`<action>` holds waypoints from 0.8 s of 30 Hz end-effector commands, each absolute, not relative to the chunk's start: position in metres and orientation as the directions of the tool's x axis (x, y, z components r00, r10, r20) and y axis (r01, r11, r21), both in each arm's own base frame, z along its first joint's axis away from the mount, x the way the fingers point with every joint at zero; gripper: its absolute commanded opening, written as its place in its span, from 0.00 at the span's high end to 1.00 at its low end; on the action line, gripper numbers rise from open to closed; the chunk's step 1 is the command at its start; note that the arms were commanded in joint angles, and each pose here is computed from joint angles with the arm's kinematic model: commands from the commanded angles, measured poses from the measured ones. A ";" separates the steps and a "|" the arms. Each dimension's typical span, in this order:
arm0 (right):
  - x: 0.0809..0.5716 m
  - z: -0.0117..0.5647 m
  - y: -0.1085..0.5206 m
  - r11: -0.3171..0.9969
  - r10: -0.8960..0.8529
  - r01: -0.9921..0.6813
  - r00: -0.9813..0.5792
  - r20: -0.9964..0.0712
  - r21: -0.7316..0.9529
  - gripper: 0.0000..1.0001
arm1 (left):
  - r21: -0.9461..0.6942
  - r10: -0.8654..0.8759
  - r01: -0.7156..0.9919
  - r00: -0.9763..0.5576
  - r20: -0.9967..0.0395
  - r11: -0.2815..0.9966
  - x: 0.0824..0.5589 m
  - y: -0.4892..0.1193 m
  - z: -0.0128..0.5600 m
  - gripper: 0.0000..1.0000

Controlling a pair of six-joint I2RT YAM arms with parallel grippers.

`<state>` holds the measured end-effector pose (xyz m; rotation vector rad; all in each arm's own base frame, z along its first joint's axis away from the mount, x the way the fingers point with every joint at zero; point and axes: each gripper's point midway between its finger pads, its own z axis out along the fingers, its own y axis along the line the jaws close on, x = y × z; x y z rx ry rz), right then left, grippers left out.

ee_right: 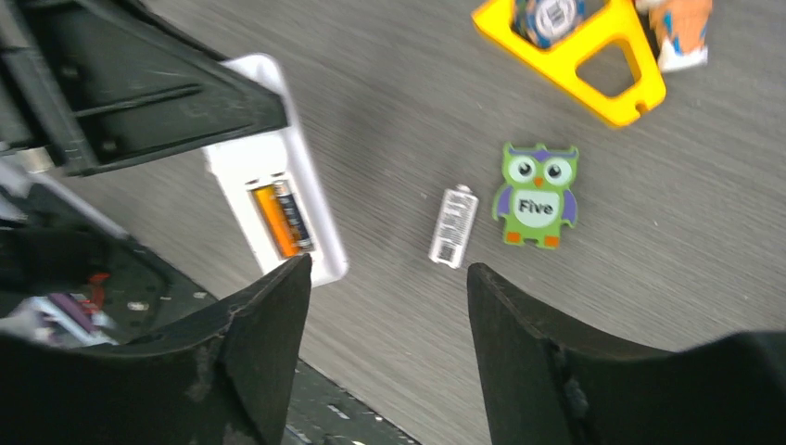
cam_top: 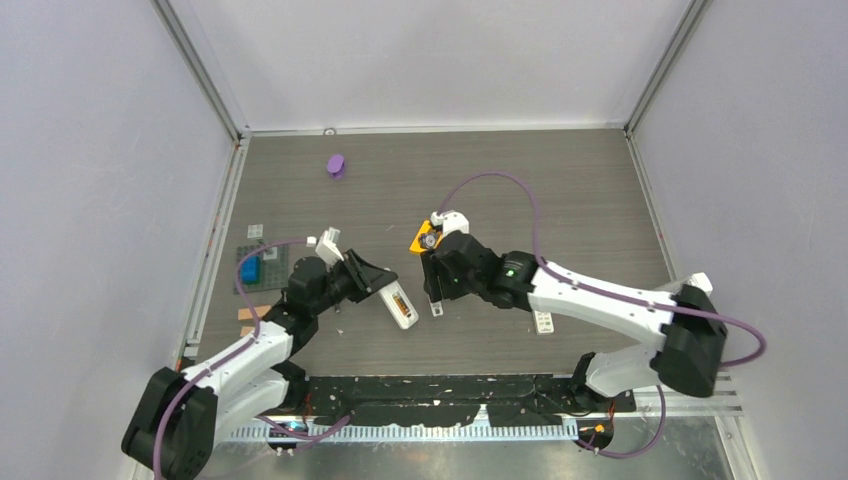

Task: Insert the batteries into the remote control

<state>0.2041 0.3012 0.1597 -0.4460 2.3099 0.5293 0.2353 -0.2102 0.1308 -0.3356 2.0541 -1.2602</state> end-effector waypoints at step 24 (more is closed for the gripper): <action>0.237 0.021 0.317 0.924 -0.322 -0.383 -0.811 -0.489 0.026 0.55 | -0.861 -0.733 0.013 -0.518 -0.441 0.508 0.230 -0.205 0.074 1.00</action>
